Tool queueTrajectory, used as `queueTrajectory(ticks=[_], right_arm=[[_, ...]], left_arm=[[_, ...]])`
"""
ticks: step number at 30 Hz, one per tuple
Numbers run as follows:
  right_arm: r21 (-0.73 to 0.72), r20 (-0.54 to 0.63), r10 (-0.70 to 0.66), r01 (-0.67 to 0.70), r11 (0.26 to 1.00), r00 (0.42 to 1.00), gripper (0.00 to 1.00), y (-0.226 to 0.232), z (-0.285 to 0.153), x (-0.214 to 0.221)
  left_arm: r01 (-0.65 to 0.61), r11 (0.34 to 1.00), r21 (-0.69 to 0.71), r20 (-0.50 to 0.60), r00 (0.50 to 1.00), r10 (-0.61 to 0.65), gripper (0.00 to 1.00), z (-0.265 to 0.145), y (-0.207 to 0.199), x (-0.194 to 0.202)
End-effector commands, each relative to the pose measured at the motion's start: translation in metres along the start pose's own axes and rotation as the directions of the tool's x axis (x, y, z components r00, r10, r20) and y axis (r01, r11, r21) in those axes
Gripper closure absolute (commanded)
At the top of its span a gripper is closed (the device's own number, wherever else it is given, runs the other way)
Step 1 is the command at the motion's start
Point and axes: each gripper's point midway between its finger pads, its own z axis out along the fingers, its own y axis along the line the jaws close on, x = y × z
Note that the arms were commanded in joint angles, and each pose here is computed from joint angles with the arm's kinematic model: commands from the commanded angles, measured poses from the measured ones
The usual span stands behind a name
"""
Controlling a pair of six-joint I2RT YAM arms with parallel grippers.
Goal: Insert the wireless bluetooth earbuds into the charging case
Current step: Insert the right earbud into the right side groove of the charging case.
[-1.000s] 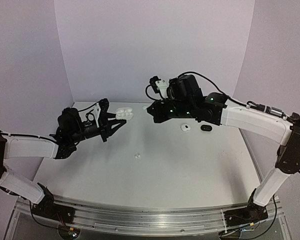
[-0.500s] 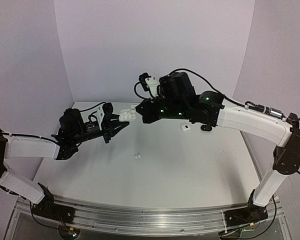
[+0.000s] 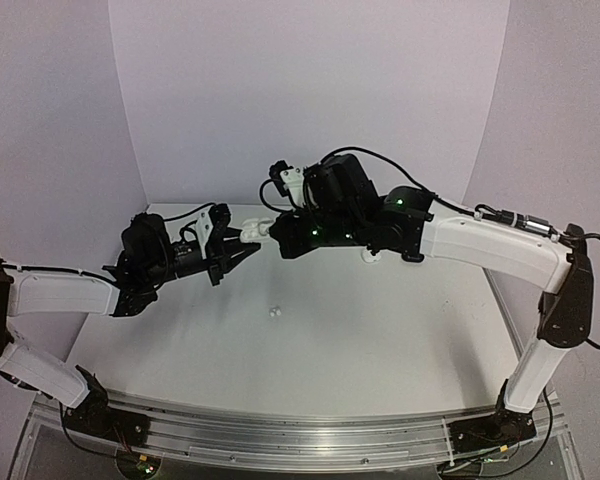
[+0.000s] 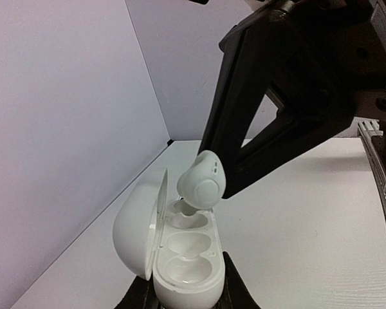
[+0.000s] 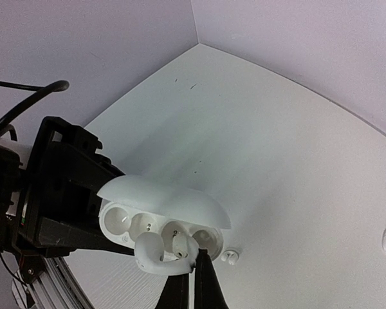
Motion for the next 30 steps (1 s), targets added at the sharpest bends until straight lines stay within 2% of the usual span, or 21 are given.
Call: queueTrajectory(ticks=[1,11,30], right_arm=[[0.022,0.028,-0.011,0.01,1.0,1.0,1.0,0.001,0.0,-0.012],[0.063,-0.003,-0.047,0.047,0.997,0.999,1.0,-0.007,0.001,-0.004],[0.053,-0.051,-0.09,0.093,0.994,0.995,1.0,0.002,0.015,0.005]], left_arm=[[-0.084,0.997,0.001,0.066,0.994,0.083,1.0,0.001,0.003,-0.031],[-0.085,0.996,0.018,0.082,0.993,0.083,1.0,0.0,0.0,-0.038],[-0.11,0.993,0.039,0.108,0.989,0.105,1.0,0.0,-0.006,-0.049]])
